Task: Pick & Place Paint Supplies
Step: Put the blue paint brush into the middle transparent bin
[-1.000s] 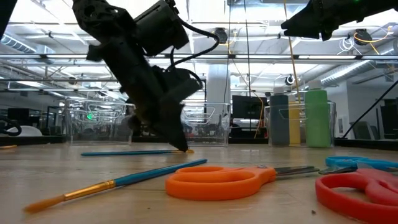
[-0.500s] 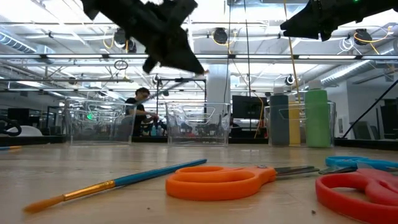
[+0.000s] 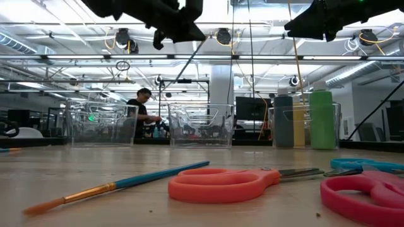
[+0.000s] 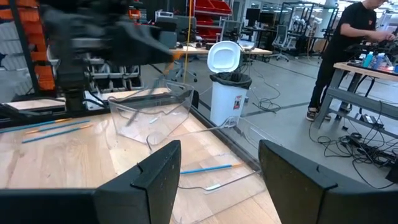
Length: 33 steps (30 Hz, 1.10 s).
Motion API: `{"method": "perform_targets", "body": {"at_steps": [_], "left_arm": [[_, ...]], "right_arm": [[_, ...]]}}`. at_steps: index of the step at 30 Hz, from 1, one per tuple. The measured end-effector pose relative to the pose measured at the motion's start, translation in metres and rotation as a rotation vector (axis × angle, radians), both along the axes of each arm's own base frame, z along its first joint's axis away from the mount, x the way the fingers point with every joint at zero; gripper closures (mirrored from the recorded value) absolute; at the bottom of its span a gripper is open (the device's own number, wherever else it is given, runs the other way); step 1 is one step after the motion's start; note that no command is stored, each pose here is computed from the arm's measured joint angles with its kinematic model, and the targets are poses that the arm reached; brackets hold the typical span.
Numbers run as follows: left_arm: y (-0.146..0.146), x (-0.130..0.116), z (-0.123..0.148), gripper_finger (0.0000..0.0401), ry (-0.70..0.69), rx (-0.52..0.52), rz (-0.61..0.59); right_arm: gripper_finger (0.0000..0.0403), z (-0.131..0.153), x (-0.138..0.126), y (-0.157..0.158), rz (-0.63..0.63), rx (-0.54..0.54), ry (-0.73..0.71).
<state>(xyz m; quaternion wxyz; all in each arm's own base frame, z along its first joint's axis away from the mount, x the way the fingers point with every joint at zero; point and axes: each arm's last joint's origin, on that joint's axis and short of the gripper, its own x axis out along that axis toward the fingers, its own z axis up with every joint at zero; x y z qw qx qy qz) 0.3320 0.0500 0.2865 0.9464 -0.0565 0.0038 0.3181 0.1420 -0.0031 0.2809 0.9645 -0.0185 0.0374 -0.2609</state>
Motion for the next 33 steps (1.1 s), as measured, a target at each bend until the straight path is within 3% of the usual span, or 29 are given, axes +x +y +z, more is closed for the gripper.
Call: {"method": "perform_targets", "body": {"at_steps": [7, 12, 22, 33], "left_arm": [[0.053, -0.012, 0.000, 0.0401, -0.040, -0.037, 0.116], [0.077, -0.011, -0.010, 0.0401, -0.081, -0.097, 0.124], [0.091, 0.020, -0.069, 0.0401, -0.092, -0.165, 0.100], [0.095, 0.031, -0.112, 0.0397, -0.034, -0.230, 0.116]], "right_arm": [[0.0193, 0.000, 0.000, 0.000, 0.000, -0.008, 0.005], [0.0193, 0.000, 0.000, 0.000, 0.000, -0.008, 0.005], [0.0193, 0.000, 0.000, 0.000, 0.000, -0.012, 0.004], [0.0193, 0.000, 0.000, 0.000, 0.001, -0.016, 0.009]]}}
